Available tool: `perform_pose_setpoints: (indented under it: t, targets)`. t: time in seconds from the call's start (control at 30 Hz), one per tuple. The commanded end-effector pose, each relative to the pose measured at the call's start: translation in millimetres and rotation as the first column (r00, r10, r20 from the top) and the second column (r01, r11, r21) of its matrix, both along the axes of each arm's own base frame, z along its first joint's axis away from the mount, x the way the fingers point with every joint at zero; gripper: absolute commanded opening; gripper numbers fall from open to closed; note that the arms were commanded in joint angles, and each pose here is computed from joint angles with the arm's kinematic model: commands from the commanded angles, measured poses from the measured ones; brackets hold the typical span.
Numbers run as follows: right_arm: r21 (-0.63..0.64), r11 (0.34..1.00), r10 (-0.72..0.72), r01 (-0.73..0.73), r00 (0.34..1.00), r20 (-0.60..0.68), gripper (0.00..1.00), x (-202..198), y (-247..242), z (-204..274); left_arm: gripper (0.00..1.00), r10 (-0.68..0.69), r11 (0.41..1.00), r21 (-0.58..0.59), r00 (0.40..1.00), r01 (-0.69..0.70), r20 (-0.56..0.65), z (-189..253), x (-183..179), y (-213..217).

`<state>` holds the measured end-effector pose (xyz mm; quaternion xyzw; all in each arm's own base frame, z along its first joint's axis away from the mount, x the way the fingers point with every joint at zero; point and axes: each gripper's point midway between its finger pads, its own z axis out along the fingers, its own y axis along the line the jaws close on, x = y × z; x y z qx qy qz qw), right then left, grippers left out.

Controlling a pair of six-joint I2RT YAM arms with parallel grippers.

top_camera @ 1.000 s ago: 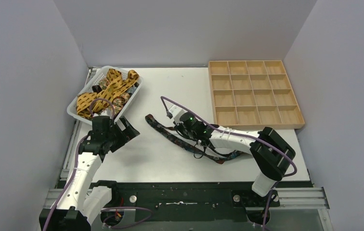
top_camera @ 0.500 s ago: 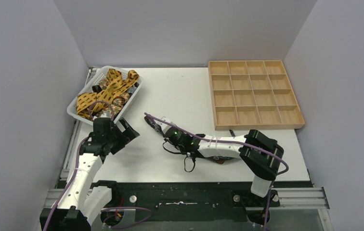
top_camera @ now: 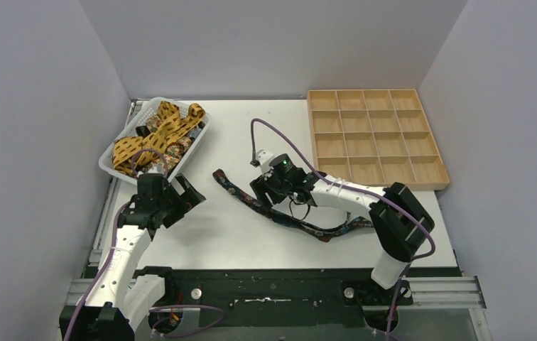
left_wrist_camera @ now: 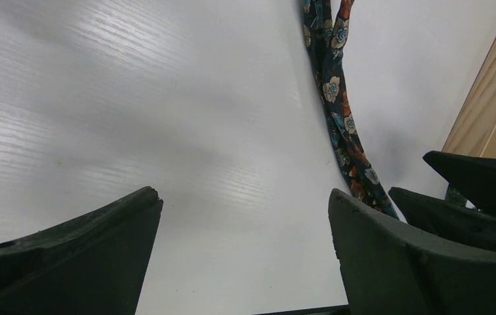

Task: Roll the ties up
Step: Flatten out the tie at the center of the board.

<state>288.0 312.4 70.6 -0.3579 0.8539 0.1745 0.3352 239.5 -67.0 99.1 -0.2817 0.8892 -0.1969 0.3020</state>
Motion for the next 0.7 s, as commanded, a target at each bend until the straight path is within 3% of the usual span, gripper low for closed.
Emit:
perform_pose_setpoints:
  t: [0.0, 0.23, 0.33, 0.47, 0.6, 0.67]
  targets:
    - [0.098, 0.989, 0.123, -0.113, 0.987, -0.104, 0.69, -12, 38, -2, 0.97, -0.025, 0.999, -0.029, 0.997, 0.027, 0.078, 23, 12, -6]
    - [0.033, 0.992, 0.126, -0.122, 0.961, -0.248, 0.7, -3, 39, -44, 0.97, -0.03, 0.999, -0.015, 0.995, 0.032, 0.093, 35, 9, -3]
    - [0.018, 0.988, 0.155, -0.156, 0.953, -0.261, 0.58, -14, 45, -50, 0.97, -0.026, 0.999, -0.017, 0.995, 0.028, 0.099, 38, 9, -3]
    - [-0.083, 0.975, 0.193, -0.207, 0.969, -0.153, 0.4, -38, 48, -59, 0.97, 0.011, 1.0, -0.014, 0.996, -0.01, 0.088, 36, 9, 1]
    - [-0.216, 0.948, 0.246, -0.234, 0.969, 0.033, 0.36, -62, 39, -65, 0.97, 0.042, 0.999, -0.02, 0.997, -0.041, 0.072, 32, 9, 4]
    - [-0.215, 0.92, 0.355, -0.327, 0.928, 0.111, 0.32, -85, 42, -57, 0.97, 0.056, 0.998, -0.019, 0.996, -0.054, 0.063, 28, 8, 6]
